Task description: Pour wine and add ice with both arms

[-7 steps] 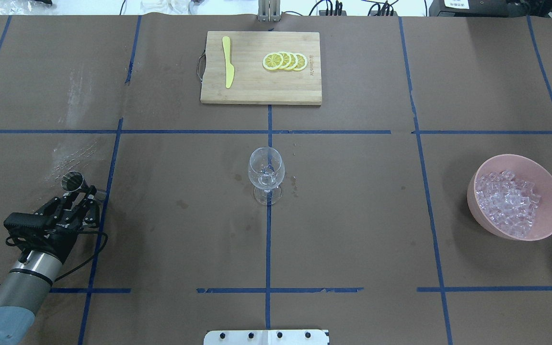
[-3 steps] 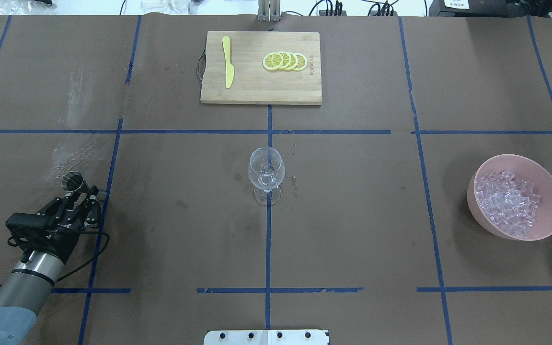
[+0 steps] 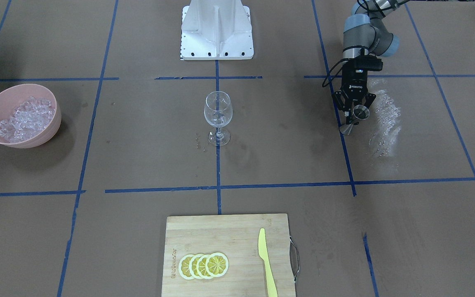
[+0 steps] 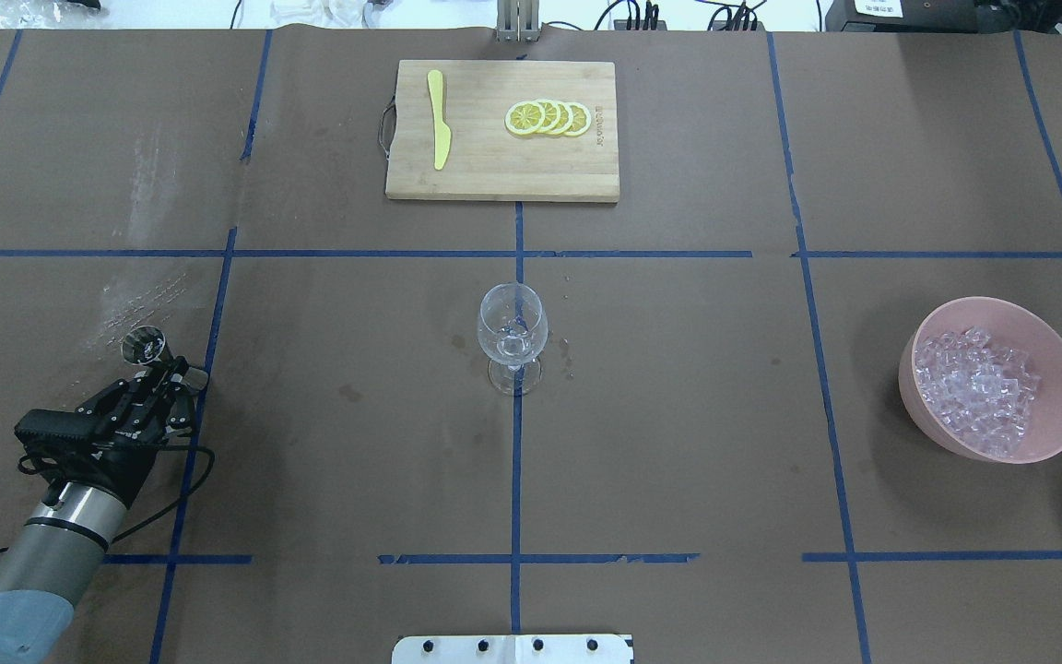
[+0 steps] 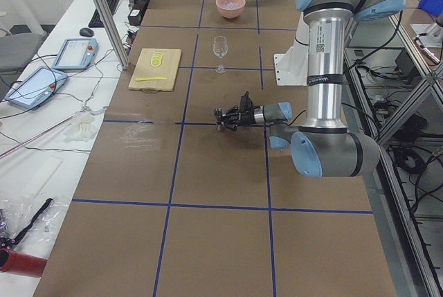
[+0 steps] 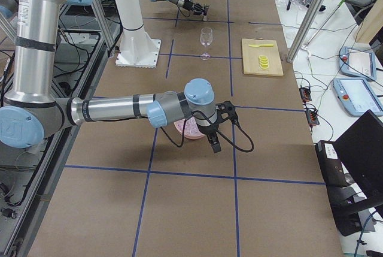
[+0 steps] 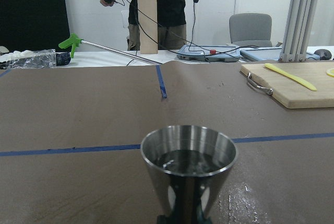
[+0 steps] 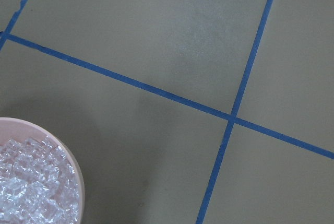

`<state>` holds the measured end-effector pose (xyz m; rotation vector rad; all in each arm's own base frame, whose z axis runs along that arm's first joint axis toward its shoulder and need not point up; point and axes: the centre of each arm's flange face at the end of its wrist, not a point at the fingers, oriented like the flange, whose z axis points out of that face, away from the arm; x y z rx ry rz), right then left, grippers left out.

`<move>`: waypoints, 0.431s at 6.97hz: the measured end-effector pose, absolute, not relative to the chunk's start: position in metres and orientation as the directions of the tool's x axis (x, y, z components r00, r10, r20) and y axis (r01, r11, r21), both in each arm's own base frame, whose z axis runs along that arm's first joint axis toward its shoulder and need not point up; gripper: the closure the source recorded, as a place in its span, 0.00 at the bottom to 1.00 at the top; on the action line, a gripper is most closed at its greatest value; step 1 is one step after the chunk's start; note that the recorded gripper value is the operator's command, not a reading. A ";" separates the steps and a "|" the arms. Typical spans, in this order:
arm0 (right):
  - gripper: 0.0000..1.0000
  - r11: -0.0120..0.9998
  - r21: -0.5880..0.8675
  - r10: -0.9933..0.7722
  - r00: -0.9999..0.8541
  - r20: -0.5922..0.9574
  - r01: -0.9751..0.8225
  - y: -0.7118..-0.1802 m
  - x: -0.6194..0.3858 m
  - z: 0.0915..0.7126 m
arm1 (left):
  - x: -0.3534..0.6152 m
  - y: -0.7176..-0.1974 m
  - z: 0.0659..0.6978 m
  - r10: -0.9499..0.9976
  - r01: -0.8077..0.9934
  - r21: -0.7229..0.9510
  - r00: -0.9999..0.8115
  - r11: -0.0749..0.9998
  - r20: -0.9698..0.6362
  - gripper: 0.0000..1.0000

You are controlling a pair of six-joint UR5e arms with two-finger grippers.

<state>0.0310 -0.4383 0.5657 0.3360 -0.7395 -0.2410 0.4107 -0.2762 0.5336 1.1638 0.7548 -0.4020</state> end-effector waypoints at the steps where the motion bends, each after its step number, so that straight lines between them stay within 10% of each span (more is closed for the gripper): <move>1: 0.00 0.920 0.381 -0.330 0.715 0.616 0.096 -0.438 0.031 0.565 | 0.410 -0.276 0.531 0.092 0.649 0.668 0.689 0.363 -0.719 1.00; 3: 0.00 0.919 0.383 -0.330 0.715 0.616 0.095 -0.438 0.031 0.564 | 0.407 -0.277 0.518 0.097 0.660 0.661 0.678 0.357 -0.729 1.00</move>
